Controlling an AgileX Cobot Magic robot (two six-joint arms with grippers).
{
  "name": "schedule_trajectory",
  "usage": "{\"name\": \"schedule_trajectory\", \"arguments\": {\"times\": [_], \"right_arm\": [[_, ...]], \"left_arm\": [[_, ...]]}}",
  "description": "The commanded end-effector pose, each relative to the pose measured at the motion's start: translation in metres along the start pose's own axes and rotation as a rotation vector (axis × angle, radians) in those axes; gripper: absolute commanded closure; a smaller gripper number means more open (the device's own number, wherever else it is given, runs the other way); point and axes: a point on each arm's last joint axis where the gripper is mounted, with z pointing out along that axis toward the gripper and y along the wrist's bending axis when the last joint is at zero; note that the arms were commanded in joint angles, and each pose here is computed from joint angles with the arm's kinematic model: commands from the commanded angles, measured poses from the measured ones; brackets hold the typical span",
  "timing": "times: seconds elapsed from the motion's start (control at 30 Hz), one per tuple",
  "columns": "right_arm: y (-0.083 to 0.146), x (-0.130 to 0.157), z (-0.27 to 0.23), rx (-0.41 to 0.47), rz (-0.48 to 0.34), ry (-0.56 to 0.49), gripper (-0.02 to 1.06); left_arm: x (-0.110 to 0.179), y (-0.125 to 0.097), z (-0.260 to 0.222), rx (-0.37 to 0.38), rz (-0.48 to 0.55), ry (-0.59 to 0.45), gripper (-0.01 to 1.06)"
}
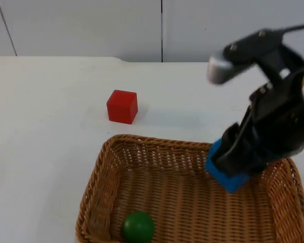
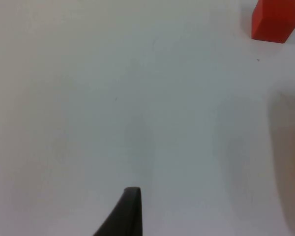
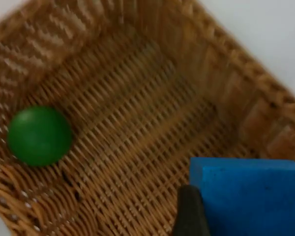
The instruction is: Place all geometric objects except the red cube into the basket.
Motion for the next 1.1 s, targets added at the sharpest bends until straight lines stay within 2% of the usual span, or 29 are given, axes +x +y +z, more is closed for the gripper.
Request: {"name": "schedule_trajectory", "arguments": {"times": [0.0, 0.1, 0.13, 0.27, 0.3, 0.37, 0.43, 0.53, 0.63, 0.77, 0.8, 0.9, 0.97, 1.07], "right_arm": [[0.001, 0.004, 0.015, -0.001, -0.005, 0.015, 1.04], [0.001, 0.012, 0.037, -0.004, -0.010, 0.062, 0.95], [0.001, 0.012, 0.037, -0.004, -0.010, 0.062, 0.95], [0.001, 0.018, 0.050, -0.005, -0.011, 0.093, 0.63], [0.001, 0.018, 0.050, -0.005, -0.011, 0.093, 0.63], [0.001, 0.018, 0.050, -0.005, -0.011, 0.093, 0.42], [0.001, 0.017, 0.049, -0.005, -0.008, 0.087, 0.28], [0.001, 0.014, 0.043, -0.005, -0.008, 0.069, 0.22], [0.001, 0.006, 0.024, -0.006, 0.006, 0.022, 0.21], [0.000, -0.014, -0.036, -0.004, 0.013, -0.157, 0.21], [0.000, -0.014, -0.036, -0.004, 0.013, -0.157, 0.21], [-0.001, -0.022, -0.096, -0.001, 0.014, -0.345, 0.21], [-0.001, -0.019, -0.137, 0.006, 0.001, -0.454, 0.21], [-0.002, -0.011, -0.169, 0.017, -0.030, -0.521, 0.21]], "left_arm": [[0.000, 0.001, 0.000, -0.005, -0.002, -0.011, 0.00], [0.000, 0.001, 0.000, -0.006, -0.001, -0.011, 0.00], [0.000, 0.001, 0.000, -0.006, -0.001, -0.011, 0.00], [0.000, 0.001, 0.000, -0.008, 0.001, -0.011, 0.00], [0.000, 0.001, 0.000, -0.008, 0.001, -0.011, 0.00], [0.000, 0.001, 0.000, -0.008, 0.001, -0.013, 0.00], [0.000, 0.001, 0.000, -0.009, 0.002, -0.013, 0.00], [0.000, 0.001, 0.000, -0.011, 0.004, -0.013, 0.00], [0.000, 0.002, 0.000, -0.016, 0.010, -0.013, 0.00], [0.000, 0.002, 0.000, -0.021, 0.015, -0.015, 0.00], [0.000, 0.002, 0.000, -0.021, 0.015, -0.015, 0.00], [0.000, 0.002, 0.000, -0.021, 0.015, -0.021, 0.00], [-0.001, 0.002, -0.001, -0.021, 0.015, -0.027, 0.00], [-0.001, 0.002, -0.001, -0.021, 0.015, -0.029, 0.00]]}}
